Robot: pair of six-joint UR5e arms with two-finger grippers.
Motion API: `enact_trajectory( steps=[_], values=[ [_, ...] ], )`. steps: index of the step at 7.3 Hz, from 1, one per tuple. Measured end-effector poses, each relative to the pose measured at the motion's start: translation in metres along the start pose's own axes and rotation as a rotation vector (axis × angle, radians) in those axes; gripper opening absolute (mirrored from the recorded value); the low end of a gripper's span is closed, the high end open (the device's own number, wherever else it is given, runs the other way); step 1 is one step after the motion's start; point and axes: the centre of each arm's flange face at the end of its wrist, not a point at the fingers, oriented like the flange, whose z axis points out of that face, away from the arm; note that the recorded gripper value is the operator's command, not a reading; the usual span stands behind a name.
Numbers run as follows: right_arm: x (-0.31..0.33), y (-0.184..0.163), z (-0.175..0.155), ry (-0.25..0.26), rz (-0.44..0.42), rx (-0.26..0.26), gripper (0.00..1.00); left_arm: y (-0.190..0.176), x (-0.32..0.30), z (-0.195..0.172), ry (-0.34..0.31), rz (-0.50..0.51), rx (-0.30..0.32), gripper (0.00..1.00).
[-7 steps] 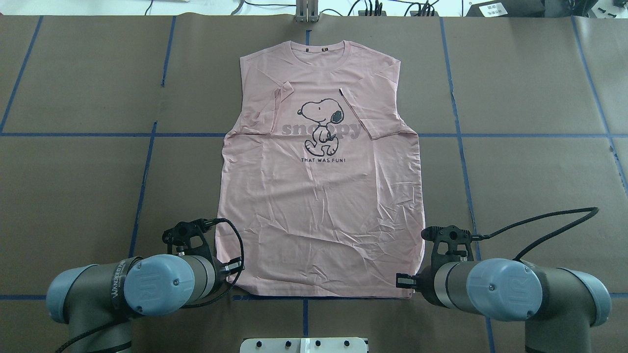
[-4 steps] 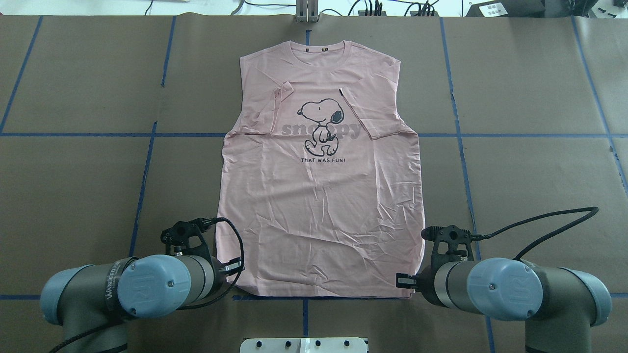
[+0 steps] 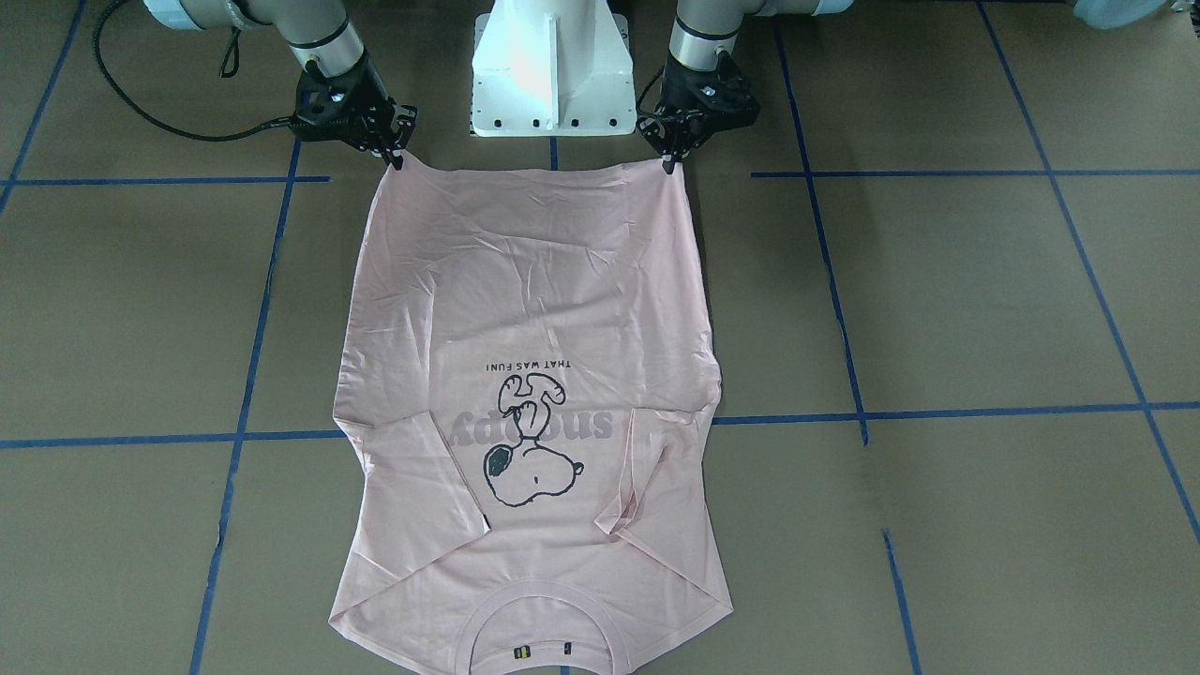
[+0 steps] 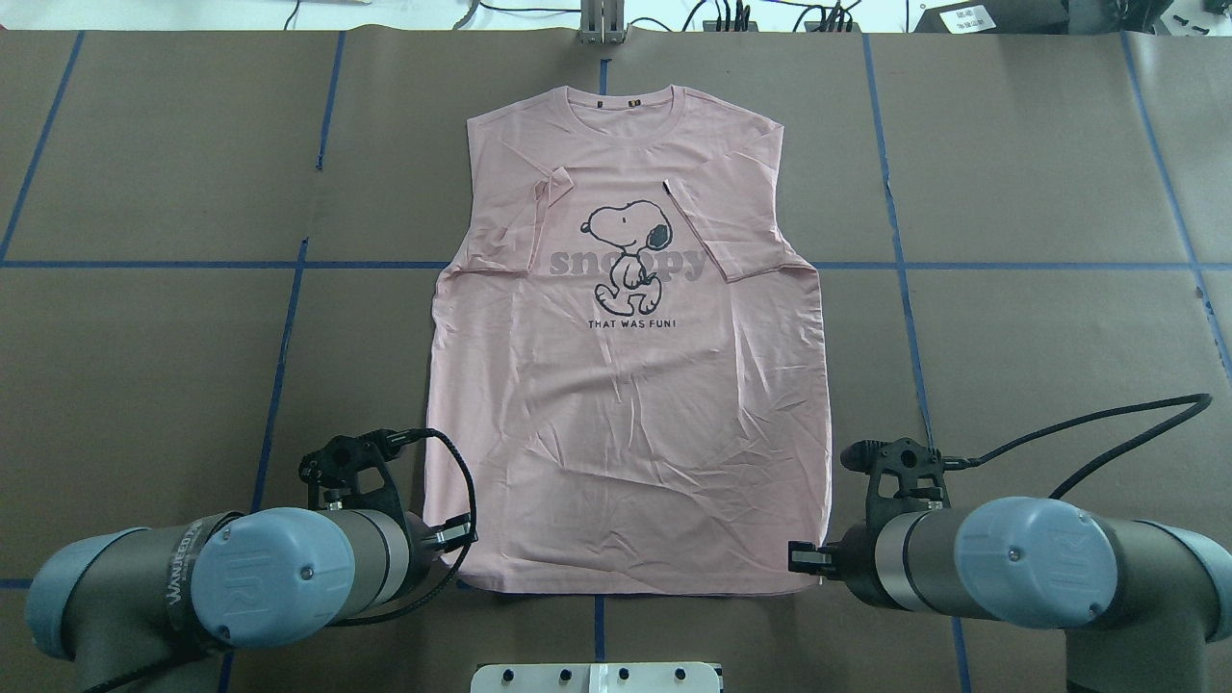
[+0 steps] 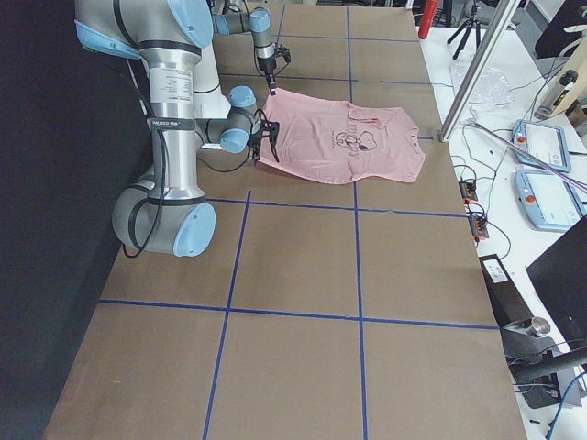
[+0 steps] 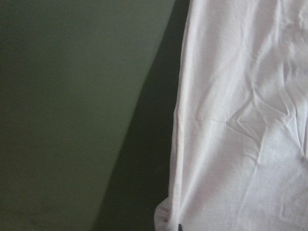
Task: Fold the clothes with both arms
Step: 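Lift the hem with both grippers and fold it toward the collar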
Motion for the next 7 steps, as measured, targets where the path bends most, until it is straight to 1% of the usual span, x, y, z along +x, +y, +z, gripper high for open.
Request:
enact_trajectory(
  steps=[2, 3, 4, 5, 6, 7],
  values=[
    [0.010, 0.019, -0.036, -0.028, -0.018, -0.054, 0.00, 0.021, -0.001, -0.019, -0.026, 0.029, -0.028, 0.00],
    [0.012, 0.031, -0.055, -0.047, -0.033, -0.086, 0.00, 0.029, -0.002, -0.038, -0.039, 0.046, -0.040, 0.00],
    [0.011, 0.040, -0.068, -0.062, -0.045, -0.109, 0.00, 0.037, -0.004, -0.059, -0.042, 0.064, -0.056, 0.00],
    [0.010, 0.043, -0.073, -0.070, -0.049, -0.117, 0.00, 0.043, -0.005, -0.069, -0.043, 0.077, -0.069, 0.00],
    [0.010, 0.039, -0.075, -0.075, -0.048, -0.107, 0.00, 0.048, -0.004, -0.071, -0.046, 0.084, -0.078, 0.00],
    [0.009, 0.028, -0.078, -0.083, -0.056, -0.082, 0.00, 0.049, -0.001, -0.067, -0.050, 0.093, -0.079, 0.00]
  ],
)
